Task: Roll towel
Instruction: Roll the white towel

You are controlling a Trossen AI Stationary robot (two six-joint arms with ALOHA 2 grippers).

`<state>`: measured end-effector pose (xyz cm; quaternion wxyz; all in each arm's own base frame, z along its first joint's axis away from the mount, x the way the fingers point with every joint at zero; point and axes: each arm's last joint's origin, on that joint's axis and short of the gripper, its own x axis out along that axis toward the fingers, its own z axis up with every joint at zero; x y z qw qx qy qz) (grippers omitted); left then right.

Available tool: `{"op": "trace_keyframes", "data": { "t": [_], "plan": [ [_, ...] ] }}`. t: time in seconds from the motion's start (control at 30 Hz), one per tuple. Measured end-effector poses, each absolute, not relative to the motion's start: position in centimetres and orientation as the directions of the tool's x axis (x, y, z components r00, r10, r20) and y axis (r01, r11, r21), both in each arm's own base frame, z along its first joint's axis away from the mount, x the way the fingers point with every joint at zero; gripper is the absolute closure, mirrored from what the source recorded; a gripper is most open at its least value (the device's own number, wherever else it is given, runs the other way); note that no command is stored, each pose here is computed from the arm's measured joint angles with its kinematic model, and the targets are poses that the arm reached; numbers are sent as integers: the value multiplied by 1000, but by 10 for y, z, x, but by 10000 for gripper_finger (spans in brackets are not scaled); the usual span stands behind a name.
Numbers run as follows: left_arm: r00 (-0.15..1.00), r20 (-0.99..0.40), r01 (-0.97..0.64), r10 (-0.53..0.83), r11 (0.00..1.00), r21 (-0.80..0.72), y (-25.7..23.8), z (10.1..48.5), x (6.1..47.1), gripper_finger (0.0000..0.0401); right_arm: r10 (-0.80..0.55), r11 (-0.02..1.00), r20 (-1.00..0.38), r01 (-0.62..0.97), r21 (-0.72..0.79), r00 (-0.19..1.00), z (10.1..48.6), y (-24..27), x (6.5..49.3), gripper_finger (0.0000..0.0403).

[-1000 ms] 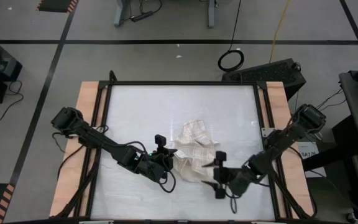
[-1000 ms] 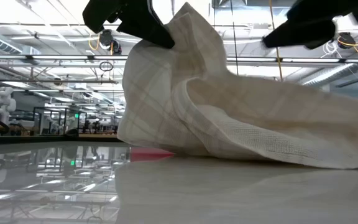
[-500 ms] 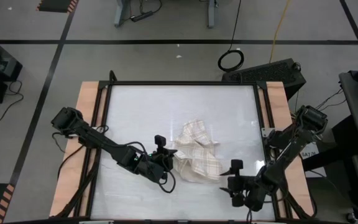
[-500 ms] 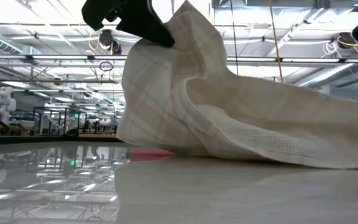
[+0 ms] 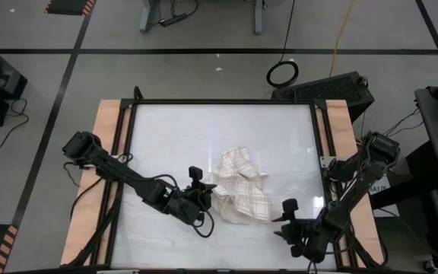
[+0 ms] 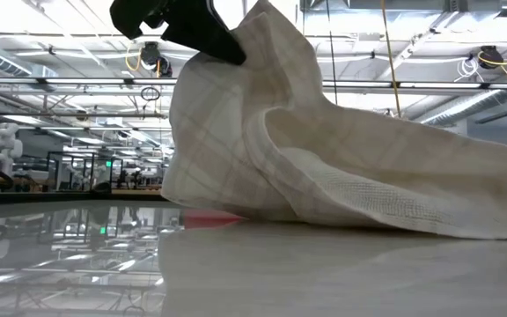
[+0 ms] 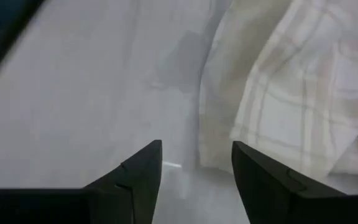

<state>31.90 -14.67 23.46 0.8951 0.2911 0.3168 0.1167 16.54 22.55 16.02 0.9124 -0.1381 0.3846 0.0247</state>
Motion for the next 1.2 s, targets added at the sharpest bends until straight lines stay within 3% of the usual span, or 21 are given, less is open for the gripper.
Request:
{"op": "trace_keyframes", "data": {
  "t": [0.13,0.5,0.6,0.8,1.0,1.2],
  "plan": [
    [772,-499,-25,393,803,595,-147,235,319,388,-140,955,-690,-87,-284,710,147,224,171,218],
    [773,-498,-26,393,804,594,-147,235,319,388,-227,970,-681,101,-220,696,132,218,183,232],
    [773,-498,-25,393,804,594,-147,235,319,388,-238,968,-675,115,-221,698,132,216,184,272],
    [777,-490,-21,395,794,607,-150,236,317,388,-261,959,-702,93,-269,662,137,214,182,391],
    [811,-421,-37,406,754,656,-150,255,311,388,-348,923,-707,95,-372,616,177,209,178,399],
    [888,-269,-66,372,683,727,-146,298,304,388,-474,840,-594,132,-526,650,257,190,168,400]
  ]
}}
